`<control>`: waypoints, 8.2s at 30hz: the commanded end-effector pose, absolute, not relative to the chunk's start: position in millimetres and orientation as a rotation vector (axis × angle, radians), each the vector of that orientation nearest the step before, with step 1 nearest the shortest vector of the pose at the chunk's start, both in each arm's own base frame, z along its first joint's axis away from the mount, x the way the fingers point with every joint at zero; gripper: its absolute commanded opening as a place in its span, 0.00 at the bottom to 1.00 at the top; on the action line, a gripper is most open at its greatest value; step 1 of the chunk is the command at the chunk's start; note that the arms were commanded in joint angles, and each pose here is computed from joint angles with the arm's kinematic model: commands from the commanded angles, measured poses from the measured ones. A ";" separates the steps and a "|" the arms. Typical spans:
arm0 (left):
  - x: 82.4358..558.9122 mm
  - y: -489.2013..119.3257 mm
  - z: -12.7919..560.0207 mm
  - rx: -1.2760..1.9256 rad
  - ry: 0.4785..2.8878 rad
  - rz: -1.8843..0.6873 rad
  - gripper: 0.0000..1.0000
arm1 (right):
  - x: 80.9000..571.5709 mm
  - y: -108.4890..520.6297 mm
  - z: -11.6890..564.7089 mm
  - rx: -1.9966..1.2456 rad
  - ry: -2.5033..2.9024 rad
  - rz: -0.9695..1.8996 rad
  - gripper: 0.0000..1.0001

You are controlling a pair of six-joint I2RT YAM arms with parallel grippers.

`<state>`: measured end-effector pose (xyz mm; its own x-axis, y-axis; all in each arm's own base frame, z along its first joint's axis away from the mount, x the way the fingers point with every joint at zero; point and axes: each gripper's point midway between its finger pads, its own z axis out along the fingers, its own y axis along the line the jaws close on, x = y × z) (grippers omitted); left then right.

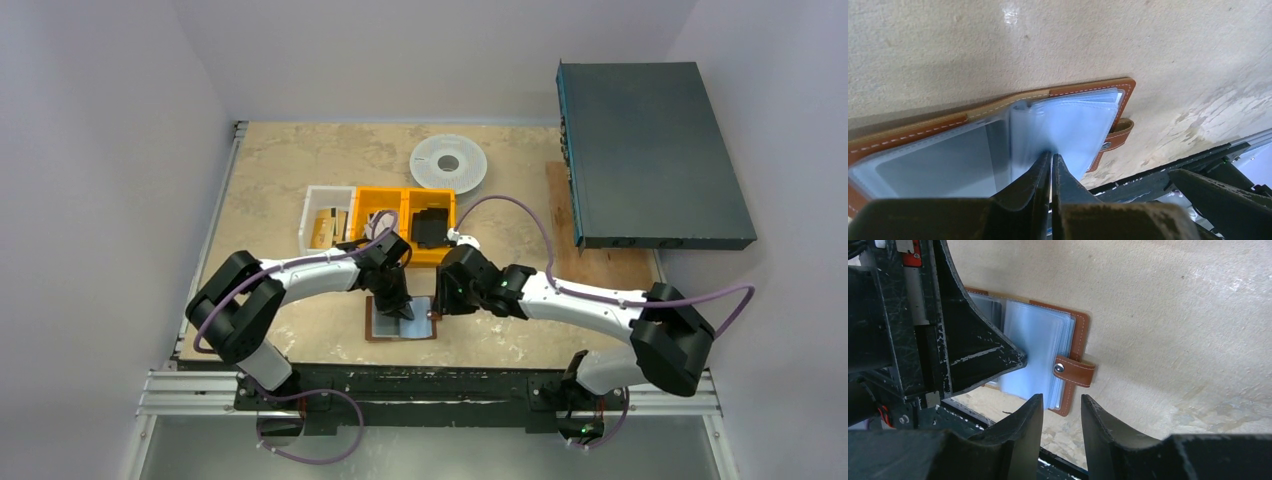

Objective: Take the credit cards out of the card holder
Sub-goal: Remove the credit card from the card holder.

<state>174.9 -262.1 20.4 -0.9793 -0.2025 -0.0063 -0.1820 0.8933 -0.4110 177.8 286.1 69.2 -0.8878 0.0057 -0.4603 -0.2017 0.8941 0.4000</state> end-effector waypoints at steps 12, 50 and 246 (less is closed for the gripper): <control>181.1 -245.9 61.5 -0.261 2.886 -0.610 0.11 | 185.3 340.3 84.1 -0.241 2.562 0.761 0.23; 167.2 -181.9 20.7 -0.403 2.957 -0.467 0.10 | 165.8 318.8 5.4 -0.259 2.753 0.569 0.17; 195.0 -301.6 29.0 -0.139 2.880 -0.891 0.00 | 180.3 216.7 -12.0 0.023 2.743 0.306 0.07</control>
